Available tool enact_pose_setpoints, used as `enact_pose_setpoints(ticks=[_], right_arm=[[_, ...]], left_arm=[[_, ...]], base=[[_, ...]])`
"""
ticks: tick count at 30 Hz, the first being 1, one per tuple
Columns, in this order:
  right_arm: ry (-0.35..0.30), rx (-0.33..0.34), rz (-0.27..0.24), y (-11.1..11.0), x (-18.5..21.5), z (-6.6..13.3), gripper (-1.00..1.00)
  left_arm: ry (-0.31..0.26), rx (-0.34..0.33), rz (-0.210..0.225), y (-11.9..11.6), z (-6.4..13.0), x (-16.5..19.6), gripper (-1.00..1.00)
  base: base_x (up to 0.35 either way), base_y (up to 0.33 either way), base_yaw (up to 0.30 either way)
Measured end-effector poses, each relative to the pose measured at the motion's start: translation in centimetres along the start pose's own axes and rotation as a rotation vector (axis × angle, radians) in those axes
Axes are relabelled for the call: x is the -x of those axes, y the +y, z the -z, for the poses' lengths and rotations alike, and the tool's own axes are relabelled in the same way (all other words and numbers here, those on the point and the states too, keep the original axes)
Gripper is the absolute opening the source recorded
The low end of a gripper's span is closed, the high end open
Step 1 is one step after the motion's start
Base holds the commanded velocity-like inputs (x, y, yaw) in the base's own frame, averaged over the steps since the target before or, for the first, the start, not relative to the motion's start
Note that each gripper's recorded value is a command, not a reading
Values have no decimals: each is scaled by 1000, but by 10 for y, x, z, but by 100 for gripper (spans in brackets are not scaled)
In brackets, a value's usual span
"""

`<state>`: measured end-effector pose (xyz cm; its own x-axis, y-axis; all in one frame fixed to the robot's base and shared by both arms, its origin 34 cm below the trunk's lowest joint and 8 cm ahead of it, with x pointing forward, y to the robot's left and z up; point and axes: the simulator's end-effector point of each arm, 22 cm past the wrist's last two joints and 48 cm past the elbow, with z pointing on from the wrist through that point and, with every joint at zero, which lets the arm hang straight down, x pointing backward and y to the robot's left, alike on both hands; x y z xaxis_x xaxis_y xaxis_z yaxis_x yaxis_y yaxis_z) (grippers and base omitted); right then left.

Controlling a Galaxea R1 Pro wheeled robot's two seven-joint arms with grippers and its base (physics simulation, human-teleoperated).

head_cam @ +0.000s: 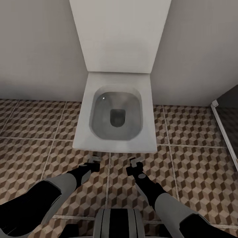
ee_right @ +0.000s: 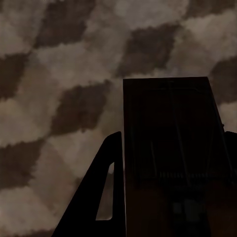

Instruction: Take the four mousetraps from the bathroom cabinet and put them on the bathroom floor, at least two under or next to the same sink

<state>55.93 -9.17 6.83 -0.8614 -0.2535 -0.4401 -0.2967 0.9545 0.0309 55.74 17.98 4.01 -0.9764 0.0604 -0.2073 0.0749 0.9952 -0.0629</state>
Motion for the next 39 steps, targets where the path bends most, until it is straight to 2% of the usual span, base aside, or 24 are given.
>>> enact_pose_setpoints(ticks=[39], right_arm=[[0, -1, 1, 0, 0, 0, -100]], left_arm=[[22, 7, -20, 0, 0, -4, -100]], base=[[0, 0, 0]])
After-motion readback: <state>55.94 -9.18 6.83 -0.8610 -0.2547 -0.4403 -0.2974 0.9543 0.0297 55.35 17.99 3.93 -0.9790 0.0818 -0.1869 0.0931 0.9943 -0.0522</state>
